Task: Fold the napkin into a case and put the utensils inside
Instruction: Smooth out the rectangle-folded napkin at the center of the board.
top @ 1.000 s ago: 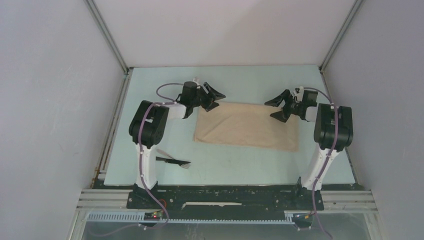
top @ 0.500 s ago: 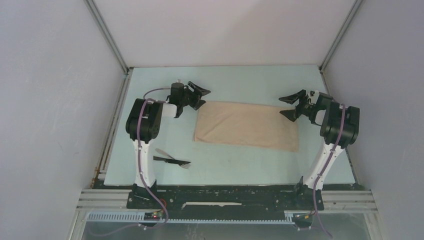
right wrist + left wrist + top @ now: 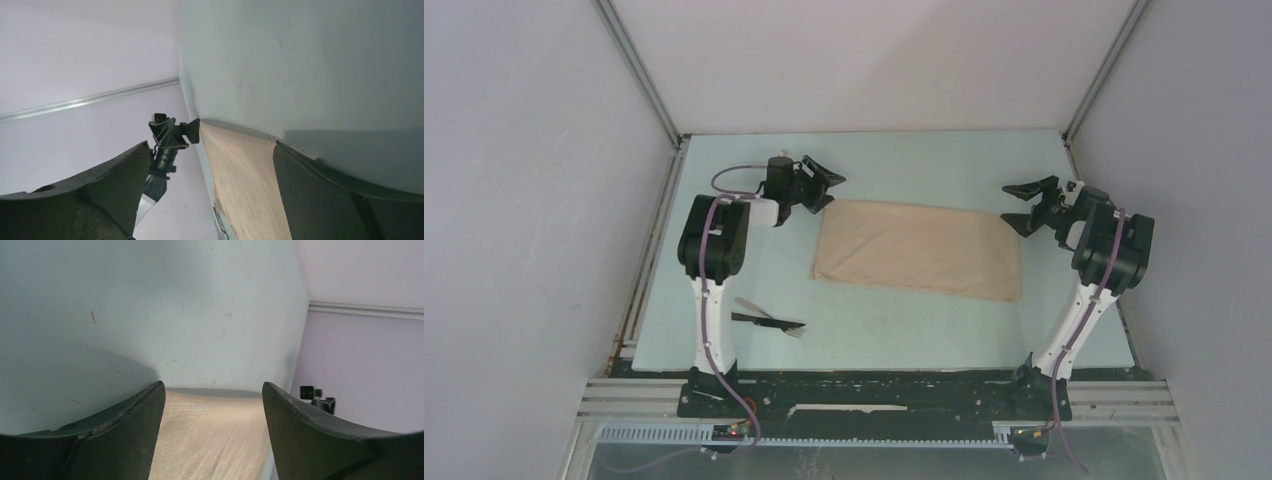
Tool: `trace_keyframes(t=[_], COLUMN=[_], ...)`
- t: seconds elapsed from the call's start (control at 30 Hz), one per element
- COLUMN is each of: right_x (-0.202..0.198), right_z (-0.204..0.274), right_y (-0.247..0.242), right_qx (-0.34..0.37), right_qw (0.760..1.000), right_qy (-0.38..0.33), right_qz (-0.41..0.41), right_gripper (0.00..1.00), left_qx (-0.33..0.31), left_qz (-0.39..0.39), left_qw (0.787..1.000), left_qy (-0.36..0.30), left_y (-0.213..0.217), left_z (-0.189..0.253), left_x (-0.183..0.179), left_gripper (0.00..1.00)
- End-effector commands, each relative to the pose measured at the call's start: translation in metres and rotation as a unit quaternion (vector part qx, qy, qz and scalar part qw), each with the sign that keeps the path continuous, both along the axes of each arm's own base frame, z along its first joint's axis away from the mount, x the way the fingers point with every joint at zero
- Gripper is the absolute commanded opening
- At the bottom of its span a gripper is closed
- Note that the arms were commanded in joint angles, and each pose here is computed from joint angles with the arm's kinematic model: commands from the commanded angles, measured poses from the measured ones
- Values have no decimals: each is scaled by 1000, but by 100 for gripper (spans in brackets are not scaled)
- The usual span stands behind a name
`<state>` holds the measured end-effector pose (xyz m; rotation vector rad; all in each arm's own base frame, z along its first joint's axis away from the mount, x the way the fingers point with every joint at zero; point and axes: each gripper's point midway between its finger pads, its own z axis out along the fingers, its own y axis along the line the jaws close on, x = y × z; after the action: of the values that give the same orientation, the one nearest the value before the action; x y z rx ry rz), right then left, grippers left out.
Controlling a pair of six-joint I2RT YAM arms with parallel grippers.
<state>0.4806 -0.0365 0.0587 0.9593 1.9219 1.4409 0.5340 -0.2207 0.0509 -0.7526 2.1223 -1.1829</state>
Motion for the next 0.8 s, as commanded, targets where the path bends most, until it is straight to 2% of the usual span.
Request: trace_keyframes(t=[0.0, 0.17, 0.33, 0.43, 0.47, 0.5, 0.6, 0.67, 0.77], right_x=[10, 0, -7, -18, -28, -37, -73, -105, -133], right_z=[15, 57, 82, 72, 59, 51, 33, 26, 30], right_y=[-28, -10, 37, 57, 59, 62, 59, 51, 30], right_qx=[-18, -74, -118, -141, -169, -213, -348, -399, -452], right_qw=[999, 997, 991, 988, 984, 973, 919, 880, 841], right_qy=[-16, -35, -52, -23, 21, 54, 161, 229, 274], right_qz=[-38, -11, 34, 58, 60, 68, 93, 119, 118], right_gripper=[100, 100, 100, 100, 100, 99, 100, 100, 100], left_qx=[70, 92, 58, 39, 36, 41, 80, 108, 132], left_qz=[-5, -36, -68, -104, -110, -115, -131, -147, -171], left_qw=[997, 992, 991, 989, 989, 989, 987, 983, 976], left_qy=[-29, -83, -102, -94, -92, -86, -54, -28, -9], left_y=[19, -2, -47, -78, -82, -84, -82, -75, -63], left_z=[23, 80, 103, 102, 105, 106, 109, 110, 117], left_x=[5, -3, -20, -36, -43, -52, -81, -109, -153], left_gripper=[80, 80, 80, 83, 85, 86, 87, 87, 87])
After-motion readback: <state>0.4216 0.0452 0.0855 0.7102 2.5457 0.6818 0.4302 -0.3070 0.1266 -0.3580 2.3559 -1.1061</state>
